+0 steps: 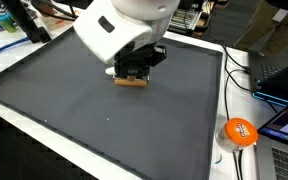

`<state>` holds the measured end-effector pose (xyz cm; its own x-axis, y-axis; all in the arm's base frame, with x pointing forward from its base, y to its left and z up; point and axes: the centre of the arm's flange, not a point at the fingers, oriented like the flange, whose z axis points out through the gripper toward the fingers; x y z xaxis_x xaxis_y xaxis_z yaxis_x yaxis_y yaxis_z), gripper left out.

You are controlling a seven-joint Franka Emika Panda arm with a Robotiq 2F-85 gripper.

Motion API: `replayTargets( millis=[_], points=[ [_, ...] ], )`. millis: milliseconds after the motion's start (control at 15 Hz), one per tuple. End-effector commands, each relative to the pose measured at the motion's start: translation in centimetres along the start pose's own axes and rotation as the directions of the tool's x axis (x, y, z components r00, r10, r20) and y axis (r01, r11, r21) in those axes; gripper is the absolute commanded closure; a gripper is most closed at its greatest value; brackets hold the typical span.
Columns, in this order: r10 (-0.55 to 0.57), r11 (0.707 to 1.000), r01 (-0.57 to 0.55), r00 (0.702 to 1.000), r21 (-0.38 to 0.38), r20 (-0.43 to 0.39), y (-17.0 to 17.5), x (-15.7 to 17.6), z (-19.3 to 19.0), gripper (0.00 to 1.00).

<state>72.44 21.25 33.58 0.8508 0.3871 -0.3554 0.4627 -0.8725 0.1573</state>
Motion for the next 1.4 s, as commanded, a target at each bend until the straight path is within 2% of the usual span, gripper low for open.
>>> replayTargets(
  millis=[0,133,333,467,667,933,1200,1333],
  points=[
    [0.03,1.0,-0.029,0.999,-0.009,0.019,0.1,2.3,-2.7,0.78],
    [0.056,0.998,-0.055,0.998,0.027,-0.011,0.7,0.2,-3.4,0.78],
    [0.147,0.98,-0.134,0.986,0.147,-0.082,4.8,-6.6,-3.8,0.78],
    [0.231,0.956,-0.211,0.969,0.203,-0.083,6.7,-9.6,-3.9,0.78],
    [0.382,0.898,-0.347,0.92,0.271,-0.087,9.5,-12.9,-4.9,0.78],
    [0.574,0.786,-0.521,0.815,0.333,-0.079,11.6,-15.5,-6.7,0.78],
    [0.742,0.641,-0.682,0.668,0.353,-0.059,12.6,-17.1,-8.5,0.78],
    [0.81,0.555,-0.747,0.586,0.367,-0.031,12.9,-17.8,-9.7,0.78]
  ],
)
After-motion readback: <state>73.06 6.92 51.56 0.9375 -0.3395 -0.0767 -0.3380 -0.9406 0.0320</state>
